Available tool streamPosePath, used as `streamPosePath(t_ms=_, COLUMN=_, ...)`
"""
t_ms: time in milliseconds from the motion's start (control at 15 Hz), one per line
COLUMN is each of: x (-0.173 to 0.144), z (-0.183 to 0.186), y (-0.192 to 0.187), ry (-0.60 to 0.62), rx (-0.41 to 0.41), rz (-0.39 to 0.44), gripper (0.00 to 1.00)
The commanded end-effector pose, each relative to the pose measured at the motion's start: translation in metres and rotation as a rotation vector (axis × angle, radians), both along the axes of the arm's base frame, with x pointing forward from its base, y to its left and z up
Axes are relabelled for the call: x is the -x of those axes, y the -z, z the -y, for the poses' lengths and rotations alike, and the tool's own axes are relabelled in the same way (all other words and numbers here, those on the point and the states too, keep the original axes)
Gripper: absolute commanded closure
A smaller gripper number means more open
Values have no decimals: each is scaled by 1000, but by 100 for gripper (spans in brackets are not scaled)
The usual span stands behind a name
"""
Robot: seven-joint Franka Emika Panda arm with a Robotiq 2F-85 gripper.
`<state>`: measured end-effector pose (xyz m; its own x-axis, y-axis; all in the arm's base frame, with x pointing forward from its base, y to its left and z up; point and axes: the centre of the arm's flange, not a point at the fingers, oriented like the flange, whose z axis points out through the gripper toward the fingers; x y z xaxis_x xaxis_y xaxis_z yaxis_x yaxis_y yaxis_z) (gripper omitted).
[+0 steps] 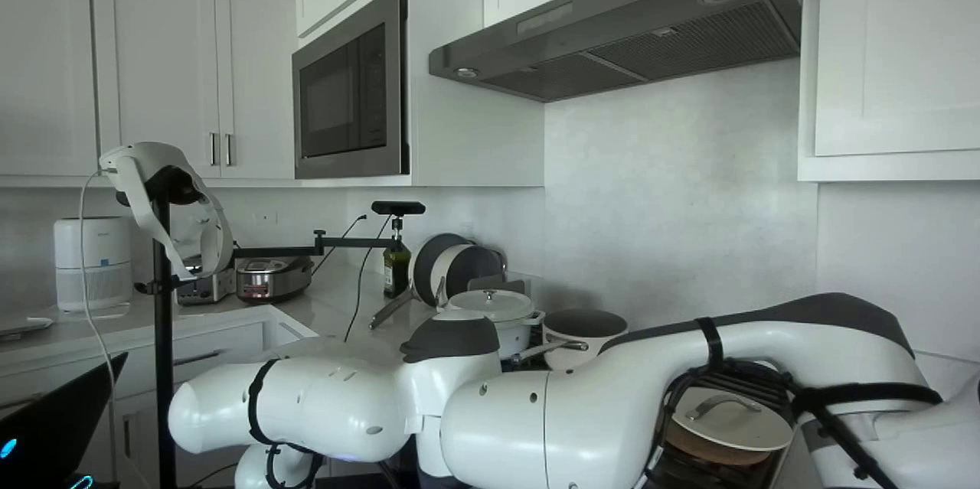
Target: Pour some water into the pot
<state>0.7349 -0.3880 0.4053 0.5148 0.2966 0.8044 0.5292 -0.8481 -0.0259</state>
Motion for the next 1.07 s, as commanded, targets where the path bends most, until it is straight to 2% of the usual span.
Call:
streamPosePath(t_ms=0, x=11, z=-9, y=8, ry=34, rx=-6, rz=-34, gripper=65)
streamPosePath(t_ms=333, x=12, z=-9, y=11, ry=50, rx=-5, rz=-54, gripper=65)
streamPosePath(t_ms=400, x=1, z=4, y=14, ry=19, rx=-8, rz=-32, gripper=40)
streamPosePath(t_ms=1000, x=0, z=3, y=14, ry=25, rx=-12, rz=-37, gripper=40)
